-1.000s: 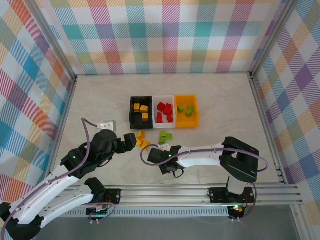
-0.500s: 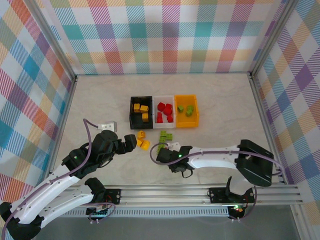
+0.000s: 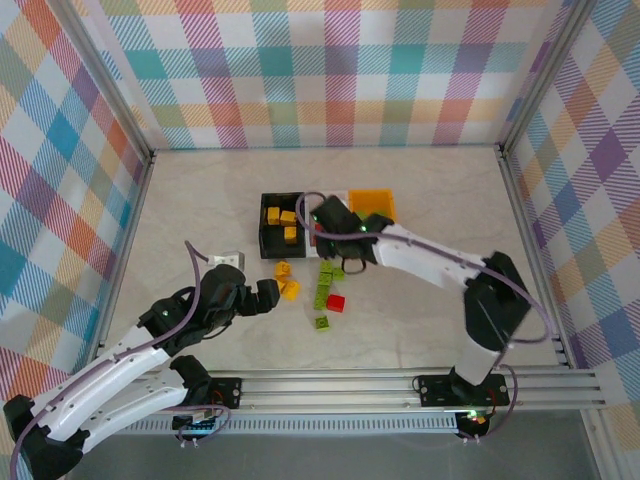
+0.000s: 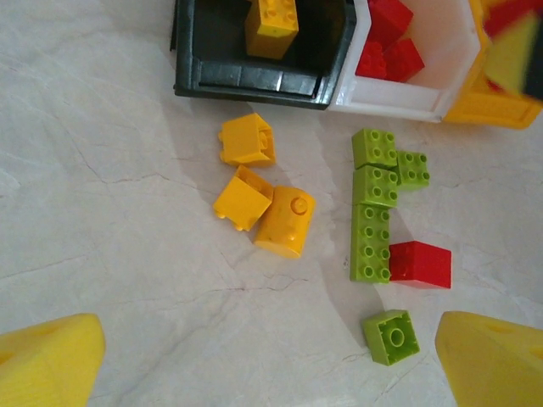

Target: Sort the legos into containers by color

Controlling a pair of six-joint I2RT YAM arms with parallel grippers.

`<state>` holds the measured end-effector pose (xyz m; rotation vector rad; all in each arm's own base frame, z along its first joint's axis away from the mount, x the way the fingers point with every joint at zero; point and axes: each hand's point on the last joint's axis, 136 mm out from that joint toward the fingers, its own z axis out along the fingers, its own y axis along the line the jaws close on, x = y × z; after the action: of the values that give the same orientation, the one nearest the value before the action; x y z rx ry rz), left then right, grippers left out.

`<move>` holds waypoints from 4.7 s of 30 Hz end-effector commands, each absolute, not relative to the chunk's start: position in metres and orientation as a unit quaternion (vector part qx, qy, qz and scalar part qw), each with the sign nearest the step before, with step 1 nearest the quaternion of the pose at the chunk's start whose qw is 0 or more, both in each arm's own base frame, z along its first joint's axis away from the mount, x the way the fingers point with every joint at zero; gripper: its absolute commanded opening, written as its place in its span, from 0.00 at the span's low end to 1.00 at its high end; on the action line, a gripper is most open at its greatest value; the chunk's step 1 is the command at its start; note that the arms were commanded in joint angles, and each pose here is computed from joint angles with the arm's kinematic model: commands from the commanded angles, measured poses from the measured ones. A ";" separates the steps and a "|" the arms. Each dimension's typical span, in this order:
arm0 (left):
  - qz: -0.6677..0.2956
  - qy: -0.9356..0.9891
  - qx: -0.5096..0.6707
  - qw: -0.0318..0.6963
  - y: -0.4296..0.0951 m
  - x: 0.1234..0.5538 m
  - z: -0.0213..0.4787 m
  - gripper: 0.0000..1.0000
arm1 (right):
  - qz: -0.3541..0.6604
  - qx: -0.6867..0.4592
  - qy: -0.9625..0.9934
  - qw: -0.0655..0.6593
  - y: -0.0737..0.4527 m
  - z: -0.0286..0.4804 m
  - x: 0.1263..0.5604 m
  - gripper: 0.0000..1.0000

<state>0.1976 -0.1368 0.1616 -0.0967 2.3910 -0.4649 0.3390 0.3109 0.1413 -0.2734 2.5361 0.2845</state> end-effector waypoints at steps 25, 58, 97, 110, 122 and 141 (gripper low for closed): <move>-0.167 0.915 -0.063 0.363 -0.115 0.189 0.162 1.00 | 0.117 -0.182 0.967 0.138 0.312 0.084 0.174 0.74; -0.168 0.917 -0.069 0.355 -0.115 0.189 0.152 1.00 | 0.073 -0.178 0.964 0.183 0.322 0.061 0.165 0.30; -0.166 0.931 -0.026 0.325 -0.148 0.206 0.149 1.00 | 0.124 -0.007 0.946 0.298 0.240 0.154 0.334 0.84; -0.150 0.931 -0.034 0.330 -0.138 0.204 0.144 1.00 | 0.100 -0.064 0.970 0.212 0.288 0.056 0.238 0.83; -0.154 0.930 -0.038 0.331 -0.136 0.201 0.138 1.00 | 0.037 -0.029 0.979 0.199 0.248 0.032 0.221 0.62; -0.188 0.930 -0.044 0.312 -0.156 0.206 0.128 1.00 | 0.092 -0.045 0.974 0.204 0.260 0.042 0.217 0.39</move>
<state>0.2046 -0.1509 0.1306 -0.0945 2.4592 -0.4523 0.2158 0.2595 0.0280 -0.1171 2.7491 0.2155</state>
